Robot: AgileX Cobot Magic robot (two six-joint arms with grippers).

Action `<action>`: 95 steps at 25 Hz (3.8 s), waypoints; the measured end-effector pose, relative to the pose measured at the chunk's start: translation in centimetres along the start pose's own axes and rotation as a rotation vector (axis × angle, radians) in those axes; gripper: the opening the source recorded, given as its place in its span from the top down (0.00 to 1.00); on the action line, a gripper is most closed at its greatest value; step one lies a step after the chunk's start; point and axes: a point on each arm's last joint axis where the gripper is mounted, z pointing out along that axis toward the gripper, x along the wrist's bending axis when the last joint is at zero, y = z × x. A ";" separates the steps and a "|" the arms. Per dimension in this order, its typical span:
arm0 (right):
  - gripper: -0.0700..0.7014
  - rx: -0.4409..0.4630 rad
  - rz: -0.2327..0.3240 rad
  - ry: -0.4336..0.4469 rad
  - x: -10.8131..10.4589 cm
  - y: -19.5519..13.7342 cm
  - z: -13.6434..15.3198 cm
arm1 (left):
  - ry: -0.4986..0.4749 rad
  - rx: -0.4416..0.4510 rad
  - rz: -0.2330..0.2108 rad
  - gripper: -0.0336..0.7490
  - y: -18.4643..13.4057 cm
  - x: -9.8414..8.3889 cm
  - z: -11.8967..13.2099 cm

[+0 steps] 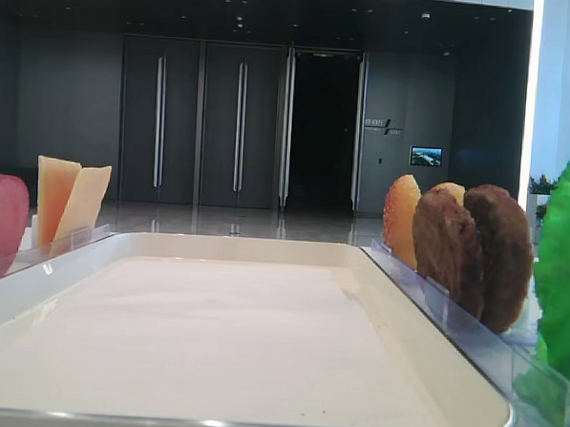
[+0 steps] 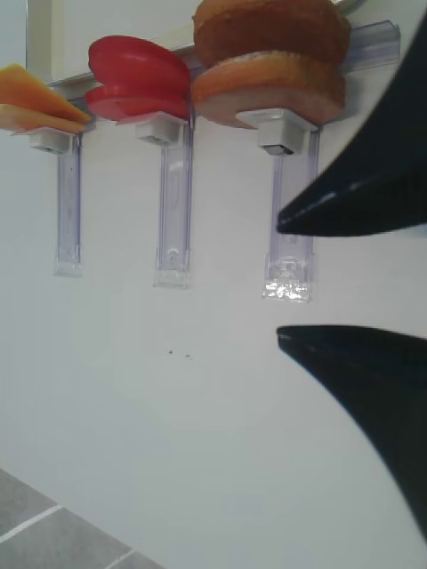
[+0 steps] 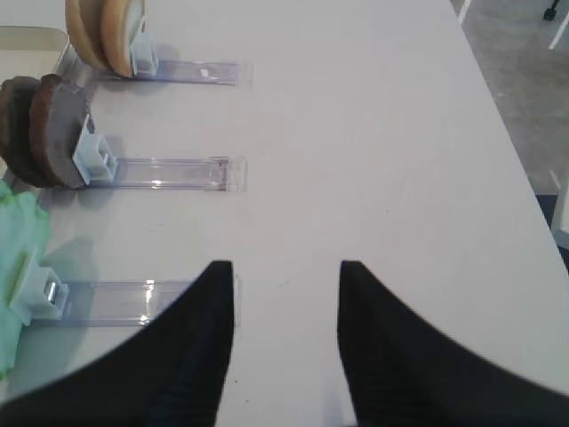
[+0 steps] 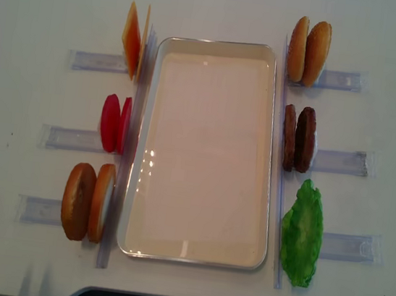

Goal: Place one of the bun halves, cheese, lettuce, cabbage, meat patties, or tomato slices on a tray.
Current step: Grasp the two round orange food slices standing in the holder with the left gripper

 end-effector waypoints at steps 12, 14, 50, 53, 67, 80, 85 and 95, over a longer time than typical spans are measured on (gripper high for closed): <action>0.52 0.000 0.000 0.000 0.0 0.0 0.0 | 0.001 0.000 0.001 0.62 0.0 0.0 0.0; 0.52 0.000 0.000 0.000 0.0 0.0 0.0 | 0.001 0.000 0.001 0.62 0.0 0.0 0.0; 0.52 0.000 0.000 0.000 0.0 0.0 0.0 | 0.004 -0.007 0.000 0.64 0.2 0.1 -0.4; 0.52 0.000 0.000 0.000 0.0 0.0 0.0 | 0.004 -0.007 0.000 0.64 0.2 0.1 -0.4; 0.52 0.000 0.000 0.000 0.0 0.0 0.0 | 0.006 -0.020 -0.038 0.64 2.9 0.3 -2.1; 0.52 0.000 0.000 0.000 0.0 0.0 0.0 | -0.009 0.380 -0.055 0.64 10.5 -0.6 4.7; 0.52 0.000 0.000 0.000 0.0 0.0 0.0 | -0.014 0.562 -0.045 0.64 11.8 -1.2 9.5; 0.52 0.000 0.000 0.000 0.0 0.0 0.0 | -0.001 0.725 -0.016 0.57 13.5 -1.9 16.9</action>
